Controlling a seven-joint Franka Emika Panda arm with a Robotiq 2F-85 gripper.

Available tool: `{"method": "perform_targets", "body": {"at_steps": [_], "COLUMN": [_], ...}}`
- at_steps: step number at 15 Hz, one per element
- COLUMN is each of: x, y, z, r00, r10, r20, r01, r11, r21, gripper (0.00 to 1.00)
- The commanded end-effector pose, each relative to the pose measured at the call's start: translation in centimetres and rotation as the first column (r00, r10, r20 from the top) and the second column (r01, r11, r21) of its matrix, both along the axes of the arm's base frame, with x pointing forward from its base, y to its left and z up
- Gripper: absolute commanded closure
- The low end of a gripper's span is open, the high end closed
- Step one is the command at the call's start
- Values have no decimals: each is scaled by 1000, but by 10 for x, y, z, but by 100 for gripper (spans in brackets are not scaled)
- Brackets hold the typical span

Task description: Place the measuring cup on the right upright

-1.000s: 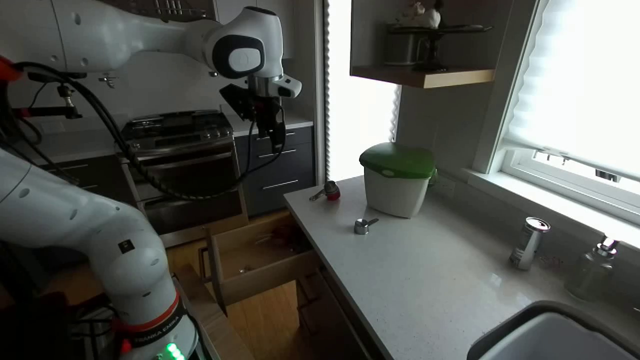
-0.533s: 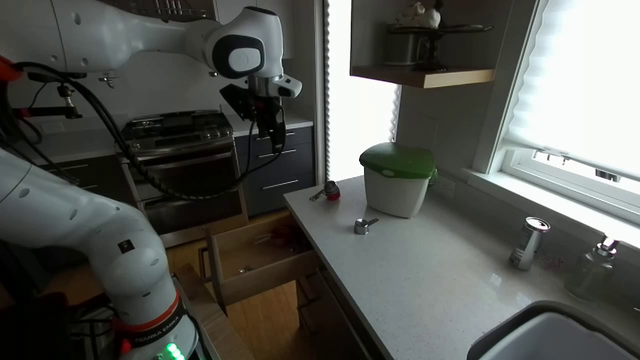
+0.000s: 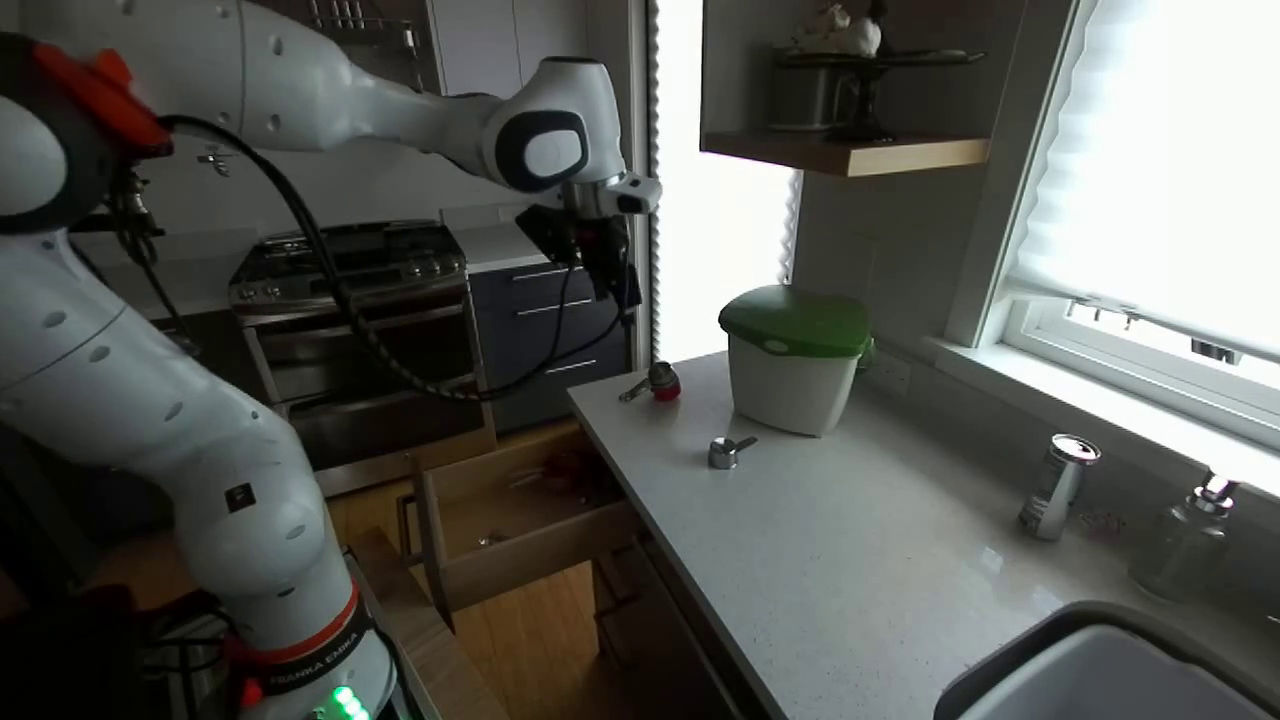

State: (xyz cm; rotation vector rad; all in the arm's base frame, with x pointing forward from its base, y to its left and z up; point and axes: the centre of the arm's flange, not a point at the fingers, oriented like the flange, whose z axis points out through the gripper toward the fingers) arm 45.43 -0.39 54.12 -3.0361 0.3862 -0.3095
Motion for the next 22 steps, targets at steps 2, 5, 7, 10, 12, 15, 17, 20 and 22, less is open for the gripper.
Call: {"method": "perform_targets", "body": {"at_steps": [2,5,7,10,12,15,17,20,22], "x": [61,85,95,105,110,118,108,109,109], "y": [-14,-19,-23,-32,-41,-56,-53,-56,-53], "z": [-57,-101,-128,-162,-182,-211,-203,-209,-205], "r00": [999,998,997,997,997,998,997,997,997], "r10": [-47,-58,-70,-75,-64,-61,-70,-72,-69], "r20": [-17,-19,-19,-28,-34,-26,-27,-29,-22], "r01": [45,55,66,69,57,56,65,67,64], "r11": [993,986,983,982,982,984,984,984,985], "r21": [-109,-156,-168,-177,-179,-170,-163,-163,-163], "gripper": [0,0,0,0,0,0,0,0,0]}}
